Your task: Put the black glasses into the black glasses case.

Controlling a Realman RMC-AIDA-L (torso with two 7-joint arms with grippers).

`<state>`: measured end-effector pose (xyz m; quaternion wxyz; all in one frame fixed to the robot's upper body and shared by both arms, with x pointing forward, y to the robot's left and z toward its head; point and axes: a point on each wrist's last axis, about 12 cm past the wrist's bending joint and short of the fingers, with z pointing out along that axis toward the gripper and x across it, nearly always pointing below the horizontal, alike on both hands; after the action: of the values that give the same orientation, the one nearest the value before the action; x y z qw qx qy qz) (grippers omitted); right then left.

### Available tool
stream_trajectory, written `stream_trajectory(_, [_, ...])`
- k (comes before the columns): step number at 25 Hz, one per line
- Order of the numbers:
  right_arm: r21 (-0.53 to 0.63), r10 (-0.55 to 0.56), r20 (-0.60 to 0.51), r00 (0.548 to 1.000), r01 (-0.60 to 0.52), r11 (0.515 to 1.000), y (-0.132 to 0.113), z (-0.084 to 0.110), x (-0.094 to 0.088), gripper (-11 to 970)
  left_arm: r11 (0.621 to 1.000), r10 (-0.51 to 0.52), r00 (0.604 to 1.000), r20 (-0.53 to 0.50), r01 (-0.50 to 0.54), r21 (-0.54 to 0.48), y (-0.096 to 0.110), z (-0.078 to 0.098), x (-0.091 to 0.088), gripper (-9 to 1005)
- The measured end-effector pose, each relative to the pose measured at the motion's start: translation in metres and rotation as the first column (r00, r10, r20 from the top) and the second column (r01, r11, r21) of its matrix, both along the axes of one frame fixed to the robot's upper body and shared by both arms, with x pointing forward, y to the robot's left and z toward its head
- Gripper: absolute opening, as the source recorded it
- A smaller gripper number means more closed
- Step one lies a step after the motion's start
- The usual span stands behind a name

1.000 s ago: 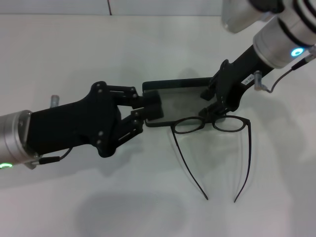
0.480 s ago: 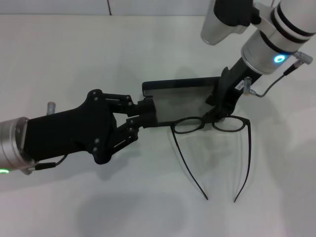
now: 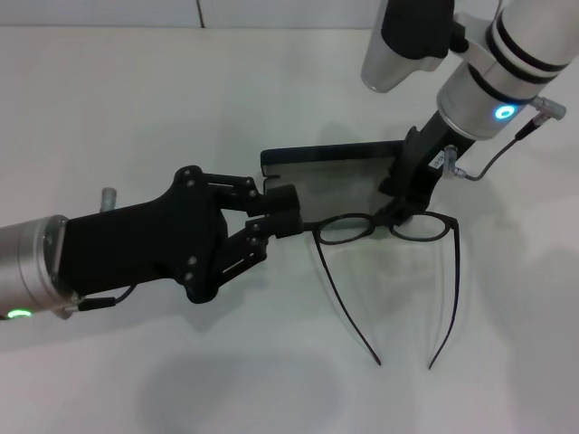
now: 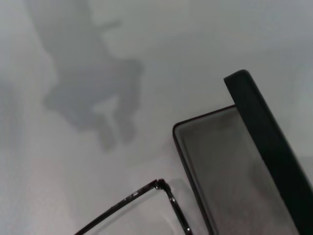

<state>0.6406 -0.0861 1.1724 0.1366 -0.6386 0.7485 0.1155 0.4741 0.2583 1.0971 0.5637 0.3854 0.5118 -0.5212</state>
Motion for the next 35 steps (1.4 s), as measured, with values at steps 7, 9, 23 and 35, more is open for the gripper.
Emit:
stream_trajectory(7, [-0.017,0.043,0.007,0.999,-0.043,0.999,0.006,-0.006,-0.001,438,1.000,-0.005,1.000,-0.008,0.005,-0.009,-0.003,-0.001,-0.001,156])
stream_trajectory(9, [-0.017,0.058,0.006,0.998,-0.058,0.998,0.007,-0.007,-0.003,438,1.000,-0.010,1.000,-0.010,0.010,-0.006,-0.005,-0.001,-0.001,156])
stream_trajectory(23, [-0.014,0.114,0.013,0.993,-0.114,0.993,0.013,-0.010,-0.007,329,1.000,-0.017,1.000,-0.008,0.017,0.001,-0.007,-0.003,-0.001,155])
stream_trajectory(35, [-0.038,0.136,0.036,0.990,-0.134,0.990,0.016,-0.018,-0.010,115,1.000,-0.010,1.000,-0.004,0.010,0.003,-0.007,-0.004,-0.001,156])
